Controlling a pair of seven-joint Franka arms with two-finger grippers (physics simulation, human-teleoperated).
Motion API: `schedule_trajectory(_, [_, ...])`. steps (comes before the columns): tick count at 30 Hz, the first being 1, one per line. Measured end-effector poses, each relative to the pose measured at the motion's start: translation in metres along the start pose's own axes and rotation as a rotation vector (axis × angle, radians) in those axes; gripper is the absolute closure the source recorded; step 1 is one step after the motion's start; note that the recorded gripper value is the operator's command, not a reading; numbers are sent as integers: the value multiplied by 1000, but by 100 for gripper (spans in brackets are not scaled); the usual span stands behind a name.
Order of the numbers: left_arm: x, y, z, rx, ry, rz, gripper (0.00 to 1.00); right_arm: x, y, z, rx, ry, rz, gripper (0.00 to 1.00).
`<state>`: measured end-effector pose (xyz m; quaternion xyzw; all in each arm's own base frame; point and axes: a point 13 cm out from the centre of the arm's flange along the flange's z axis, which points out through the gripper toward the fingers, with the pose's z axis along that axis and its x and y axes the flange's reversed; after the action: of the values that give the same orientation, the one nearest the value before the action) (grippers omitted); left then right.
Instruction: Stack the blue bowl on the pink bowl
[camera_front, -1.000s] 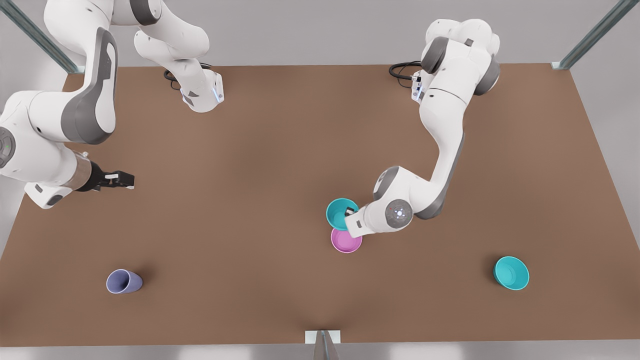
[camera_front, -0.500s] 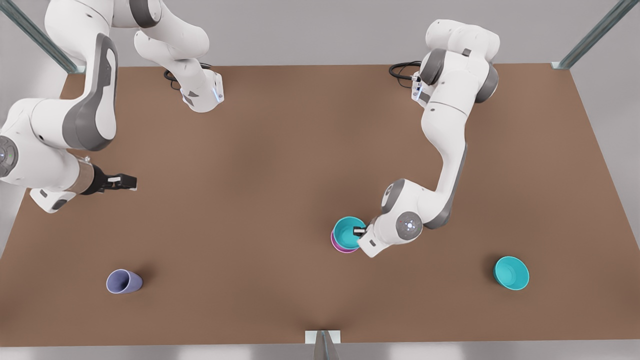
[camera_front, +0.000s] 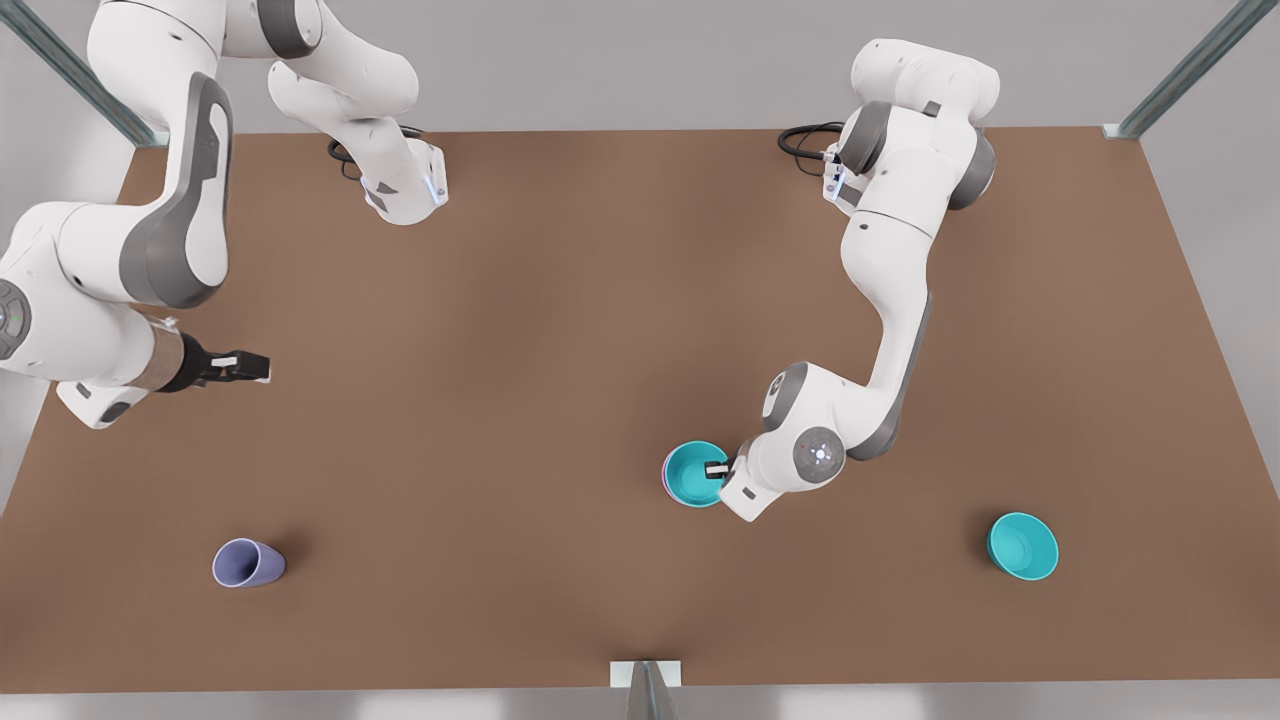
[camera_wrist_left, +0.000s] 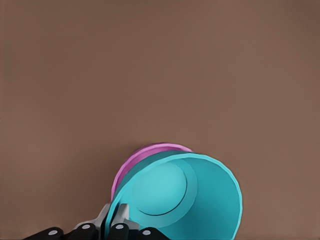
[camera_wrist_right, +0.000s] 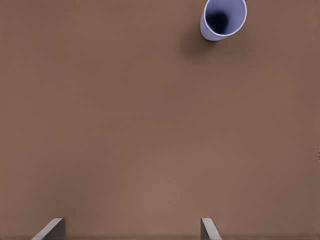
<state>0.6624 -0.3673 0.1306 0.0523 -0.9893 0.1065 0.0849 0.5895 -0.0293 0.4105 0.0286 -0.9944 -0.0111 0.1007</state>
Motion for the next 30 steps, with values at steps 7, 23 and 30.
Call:
schedule_trajectory(7, [9, 3, 5, -13, 36, -30, 79, 0, -5, 2, -5, 4, 8, 0])
schedule_trajectory(23, [9, 2, 3, 57, 81, -94, 0, -1, -9, 6, -19, 8, 15, 0])
schedule_trajectory(30, [82, 109, -349, -172, -156, 36, 0, -2, -10, 8, -29, 10, 15, 0])
